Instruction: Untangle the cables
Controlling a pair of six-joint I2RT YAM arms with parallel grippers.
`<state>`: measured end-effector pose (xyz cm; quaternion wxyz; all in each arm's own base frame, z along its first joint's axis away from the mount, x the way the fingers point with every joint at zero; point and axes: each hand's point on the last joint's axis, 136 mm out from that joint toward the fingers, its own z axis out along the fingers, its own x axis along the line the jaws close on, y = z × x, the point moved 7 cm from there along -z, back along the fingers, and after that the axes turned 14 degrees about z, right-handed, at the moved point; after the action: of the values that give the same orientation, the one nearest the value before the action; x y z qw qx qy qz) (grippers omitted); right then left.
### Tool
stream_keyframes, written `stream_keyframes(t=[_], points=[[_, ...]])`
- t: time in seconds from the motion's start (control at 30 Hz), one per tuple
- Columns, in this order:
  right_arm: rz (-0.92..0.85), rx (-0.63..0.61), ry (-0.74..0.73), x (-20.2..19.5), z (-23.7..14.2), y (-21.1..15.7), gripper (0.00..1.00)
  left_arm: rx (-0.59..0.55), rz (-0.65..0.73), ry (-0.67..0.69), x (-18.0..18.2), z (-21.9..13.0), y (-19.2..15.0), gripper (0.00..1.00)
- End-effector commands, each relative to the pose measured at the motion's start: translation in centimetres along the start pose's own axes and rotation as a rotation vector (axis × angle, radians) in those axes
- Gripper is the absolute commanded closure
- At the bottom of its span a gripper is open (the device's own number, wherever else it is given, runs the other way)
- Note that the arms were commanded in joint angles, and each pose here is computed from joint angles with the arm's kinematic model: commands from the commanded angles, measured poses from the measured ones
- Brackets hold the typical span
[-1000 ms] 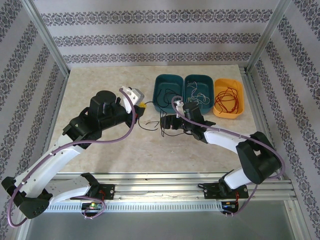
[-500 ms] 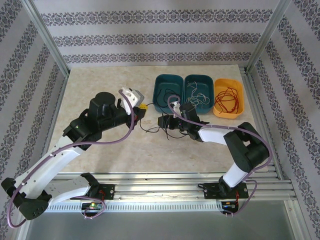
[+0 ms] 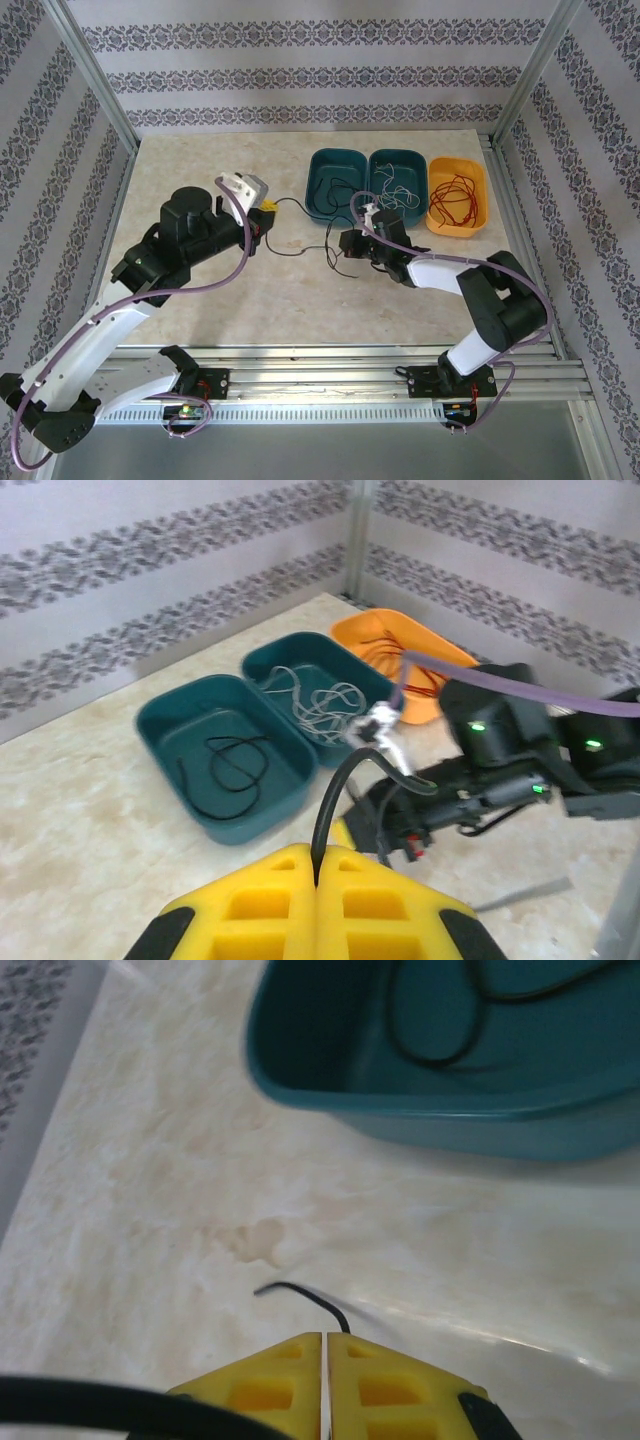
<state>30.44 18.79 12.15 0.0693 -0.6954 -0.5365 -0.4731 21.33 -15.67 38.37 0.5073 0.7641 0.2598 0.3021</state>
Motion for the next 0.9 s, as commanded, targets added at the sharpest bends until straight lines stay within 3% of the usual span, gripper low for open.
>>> stream_keyframes(t=[0.0,0.23,0.57,0.87], points=[[0.027,-0.050,-0.132,-2.3,-1.6,0.1,0.95,0.024,-0.055,0.156,2.1,-1.4,-0.5,1.00],[0.103,-0.092,-0.265,-6.1,-5.3,-0.9,0.96,0.040,-0.115,0.408,5.5,-4.3,-0.8,1.00],[0.089,-0.142,-0.427,-6.7,-11.5,-1.8,0.94,0.057,-0.109,0.549,7.8,-3.7,-0.4,1.00],[0.122,-0.133,-0.420,-5.4,-13.2,-1.6,0.92,0.015,-0.175,0.359,7.9,2.6,0.5,1.00]])
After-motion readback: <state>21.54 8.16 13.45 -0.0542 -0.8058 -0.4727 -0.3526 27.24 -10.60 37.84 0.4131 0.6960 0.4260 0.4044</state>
